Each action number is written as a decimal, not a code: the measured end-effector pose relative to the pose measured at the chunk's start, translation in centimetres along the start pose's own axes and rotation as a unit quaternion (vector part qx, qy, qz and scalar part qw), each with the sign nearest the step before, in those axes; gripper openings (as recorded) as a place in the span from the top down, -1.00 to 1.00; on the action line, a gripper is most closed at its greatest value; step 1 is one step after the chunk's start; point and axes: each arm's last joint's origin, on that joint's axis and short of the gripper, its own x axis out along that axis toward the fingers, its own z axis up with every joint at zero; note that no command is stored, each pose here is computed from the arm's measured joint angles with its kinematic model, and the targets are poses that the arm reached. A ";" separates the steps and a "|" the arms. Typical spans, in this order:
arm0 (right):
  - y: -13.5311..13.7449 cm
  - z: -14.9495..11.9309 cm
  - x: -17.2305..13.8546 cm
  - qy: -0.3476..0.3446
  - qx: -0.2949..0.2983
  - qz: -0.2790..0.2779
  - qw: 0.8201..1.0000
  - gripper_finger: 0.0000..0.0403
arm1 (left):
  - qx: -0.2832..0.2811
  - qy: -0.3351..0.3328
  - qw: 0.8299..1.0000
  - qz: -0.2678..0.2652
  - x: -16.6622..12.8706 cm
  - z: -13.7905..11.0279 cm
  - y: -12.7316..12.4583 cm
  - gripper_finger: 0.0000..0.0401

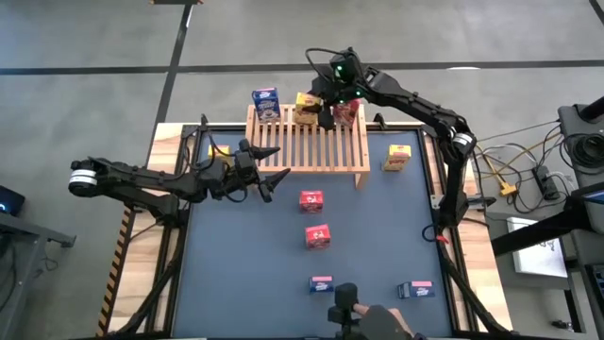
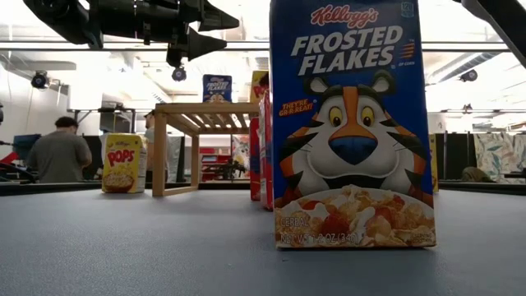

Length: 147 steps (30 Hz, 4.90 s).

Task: Stack cereal on shelf
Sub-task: Put the bottom yellow cereal box on the shelf, then put the left yellow cereal box on the shelf aligned with the other yellow cereal box

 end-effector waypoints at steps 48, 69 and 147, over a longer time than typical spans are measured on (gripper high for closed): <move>0.1 0.5 0.6 -0.024 0.011 0.007 1.000 -0.31 | 0.000 0.000 1.000 0.000 0.0 0.0 0.0 -0.63; 1.0 3.8 -4.3 -0.068 -0.010 -0.022 0.997 -0.43 | 0.000 0.000 1.000 0.000 0.0 0.0 0.0 -0.63; 17.4 -5.9 -14.7 -0.221 0.013 0.012 0.975 -0.29 | -0.029 -0.030 0.997 0.064 -0.4 0.9 0.4 -0.63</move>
